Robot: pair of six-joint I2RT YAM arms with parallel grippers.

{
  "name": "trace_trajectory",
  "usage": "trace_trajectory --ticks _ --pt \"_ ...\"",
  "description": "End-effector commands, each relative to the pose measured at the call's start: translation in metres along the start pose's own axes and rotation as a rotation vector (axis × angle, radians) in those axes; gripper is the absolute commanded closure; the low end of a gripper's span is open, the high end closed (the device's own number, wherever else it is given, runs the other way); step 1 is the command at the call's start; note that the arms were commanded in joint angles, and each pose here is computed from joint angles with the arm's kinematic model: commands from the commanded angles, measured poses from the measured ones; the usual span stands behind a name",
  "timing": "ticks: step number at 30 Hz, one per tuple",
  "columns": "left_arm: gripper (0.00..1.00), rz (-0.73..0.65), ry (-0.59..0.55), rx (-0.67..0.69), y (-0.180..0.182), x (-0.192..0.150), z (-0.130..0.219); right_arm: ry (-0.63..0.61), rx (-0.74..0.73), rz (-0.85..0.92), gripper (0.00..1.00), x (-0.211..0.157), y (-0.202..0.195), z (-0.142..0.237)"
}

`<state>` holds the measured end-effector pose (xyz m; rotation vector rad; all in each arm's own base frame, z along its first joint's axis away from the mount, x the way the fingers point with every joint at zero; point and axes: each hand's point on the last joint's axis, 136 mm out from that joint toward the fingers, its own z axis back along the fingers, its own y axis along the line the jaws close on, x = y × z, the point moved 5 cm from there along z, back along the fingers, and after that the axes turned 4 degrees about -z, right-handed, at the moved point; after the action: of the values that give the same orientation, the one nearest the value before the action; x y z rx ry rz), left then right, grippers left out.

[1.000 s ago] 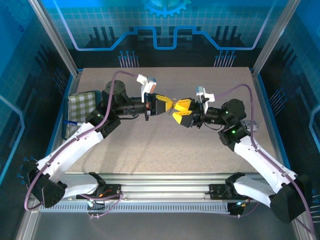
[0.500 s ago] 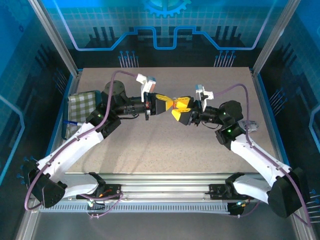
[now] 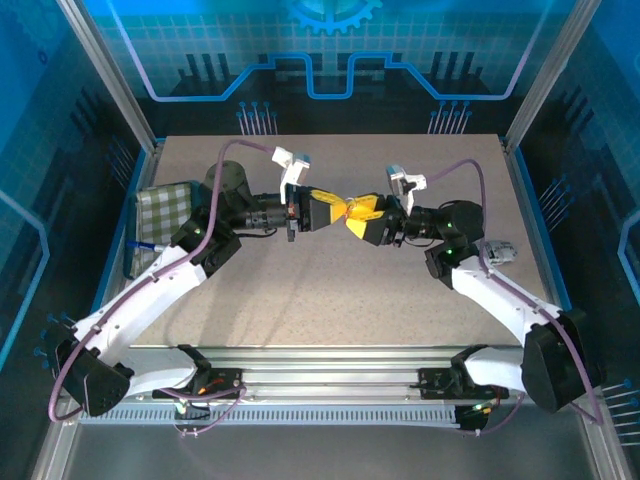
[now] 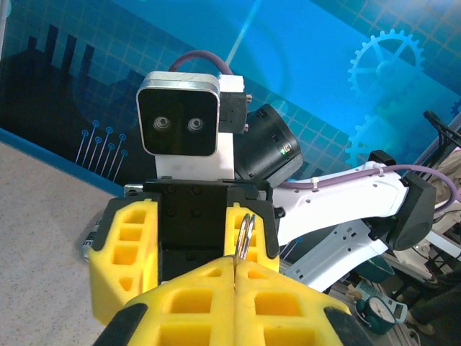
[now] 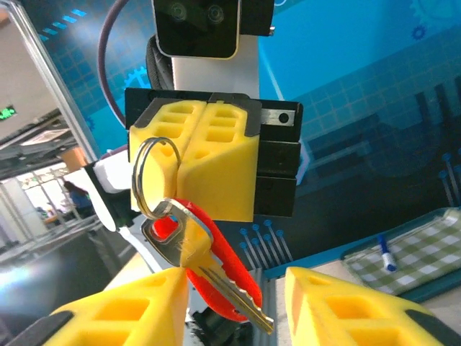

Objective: Remove the keys from the keyring

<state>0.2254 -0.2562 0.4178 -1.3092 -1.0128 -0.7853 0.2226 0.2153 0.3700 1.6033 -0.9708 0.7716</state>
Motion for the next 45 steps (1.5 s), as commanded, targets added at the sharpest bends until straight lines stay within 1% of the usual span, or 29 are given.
trace_trajectory --ticks 1,2,4,6,9,11,16,21,31,36,41,45 --pt "1.0 -0.02 -0.011 -0.032 -0.006 0.007 0.002 -0.015 0.077 0.089 0.66 0.019 0.021 -0.001" --pt "1.0 -0.02 -0.009 -0.031 -0.006 0.006 0.002 -0.015 0.08 0.084 0.68 0.019 0.021 -0.001" --pt "1.0 -0.017 -0.009 -0.026 -0.004 0.006 0.003 -0.021 0.081 0.081 0.68 0.02 0.021 0.0" --pt "1.0 -0.015 -0.008 -0.02 -0.003 0.005 0.003 -0.032 0.072 0.082 0.61 0.021 0.02 0.001" --pt "1.0 -0.013 -0.011 -0.012 0.0 0.005 0.004 -0.022 0.064 0.087 0.69 0.02 0.022 0.002" --pt "1.0 -0.013 -0.011 -0.008 0.001 0.005 0.004 -0.017 0.065 0.088 0.7 0.02 0.024 0.002" --pt "1.0 -0.012 -0.013 -0.002 0.004 0.005 0.004 -0.015 0.059 0.086 0.78 0.017 0.024 0.004" --pt "1.0 -0.014 -0.008 0.01 0.006 0.004 0.004 -0.011 0.066 0.084 0.81 0.017 0.025 0.005" --pt "1.0 -0.031 -0.013 0.039 0.006 0.004 0.007 0.009 0.05 0.047 0.78 0.011 0.019 0.006" --pt "1.0 -0.037 -0.015 0.042 0.005 0.005 0.008 0.009 0.072 0.03 0.76 0.01 0.02 0.006" --pt "1.0 -0.039 -0.017 0.049 0.005 0.005 0.009 0.02 0.111 0.005 0.79 0.009 0.02 0.004" --pt "1.0 -0.042 -0.019 0.05 0.005 0.005 0.009 0.029 0.118 -0.026 0.79 0.006 0.016 0.004"
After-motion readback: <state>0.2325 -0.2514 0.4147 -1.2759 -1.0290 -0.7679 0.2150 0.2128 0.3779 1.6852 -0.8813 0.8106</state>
